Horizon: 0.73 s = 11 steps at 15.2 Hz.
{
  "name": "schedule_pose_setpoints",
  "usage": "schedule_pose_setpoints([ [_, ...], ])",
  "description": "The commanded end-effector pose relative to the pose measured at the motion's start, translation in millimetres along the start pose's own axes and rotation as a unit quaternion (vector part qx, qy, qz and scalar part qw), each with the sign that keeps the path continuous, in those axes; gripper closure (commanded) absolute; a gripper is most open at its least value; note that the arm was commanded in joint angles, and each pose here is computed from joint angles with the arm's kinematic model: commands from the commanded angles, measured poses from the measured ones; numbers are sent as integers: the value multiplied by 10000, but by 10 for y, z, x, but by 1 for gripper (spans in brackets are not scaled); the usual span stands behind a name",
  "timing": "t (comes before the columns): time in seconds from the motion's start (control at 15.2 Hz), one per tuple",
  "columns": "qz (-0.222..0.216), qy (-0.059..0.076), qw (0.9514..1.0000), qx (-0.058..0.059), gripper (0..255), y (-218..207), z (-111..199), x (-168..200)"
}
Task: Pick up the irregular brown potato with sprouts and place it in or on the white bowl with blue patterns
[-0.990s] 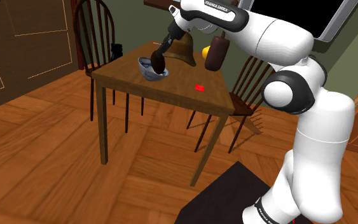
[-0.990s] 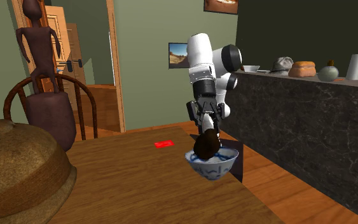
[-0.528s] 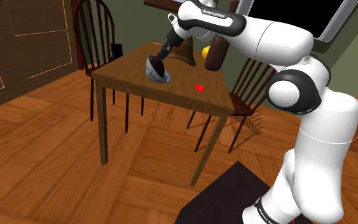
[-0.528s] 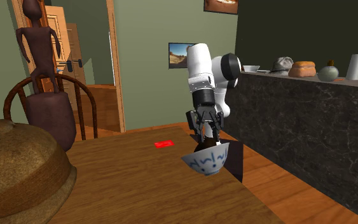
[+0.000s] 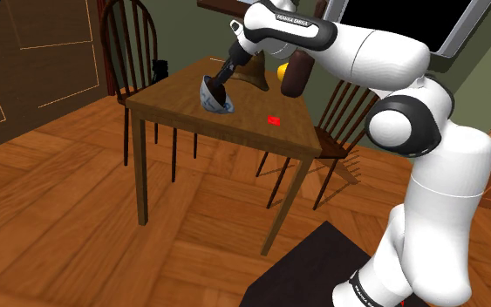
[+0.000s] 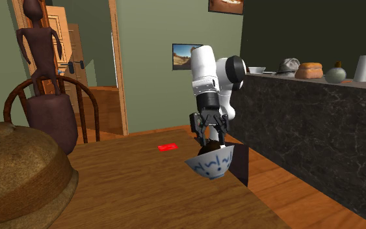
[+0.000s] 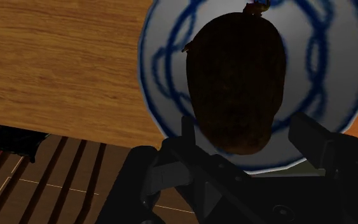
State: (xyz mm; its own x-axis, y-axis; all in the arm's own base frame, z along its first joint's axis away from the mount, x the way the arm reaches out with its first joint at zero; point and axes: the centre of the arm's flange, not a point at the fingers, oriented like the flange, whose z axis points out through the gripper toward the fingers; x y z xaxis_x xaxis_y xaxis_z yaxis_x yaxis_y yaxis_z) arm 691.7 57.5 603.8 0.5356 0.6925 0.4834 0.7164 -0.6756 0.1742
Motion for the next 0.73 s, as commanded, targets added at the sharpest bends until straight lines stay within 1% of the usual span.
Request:
schedule_pose_setpoints([
  [0.0, 3, -34, 10000, 24, 0, -3, 46, -15],
  [0.26, 4, -34, 10000, 23, 0, -4, 43, -10],
  [0.53, 4, -34, 10000, 23, 0, -2, -457, -7],
  [0.66, 5, -34, 10000, 23, 0, -2, -457, -7],
])
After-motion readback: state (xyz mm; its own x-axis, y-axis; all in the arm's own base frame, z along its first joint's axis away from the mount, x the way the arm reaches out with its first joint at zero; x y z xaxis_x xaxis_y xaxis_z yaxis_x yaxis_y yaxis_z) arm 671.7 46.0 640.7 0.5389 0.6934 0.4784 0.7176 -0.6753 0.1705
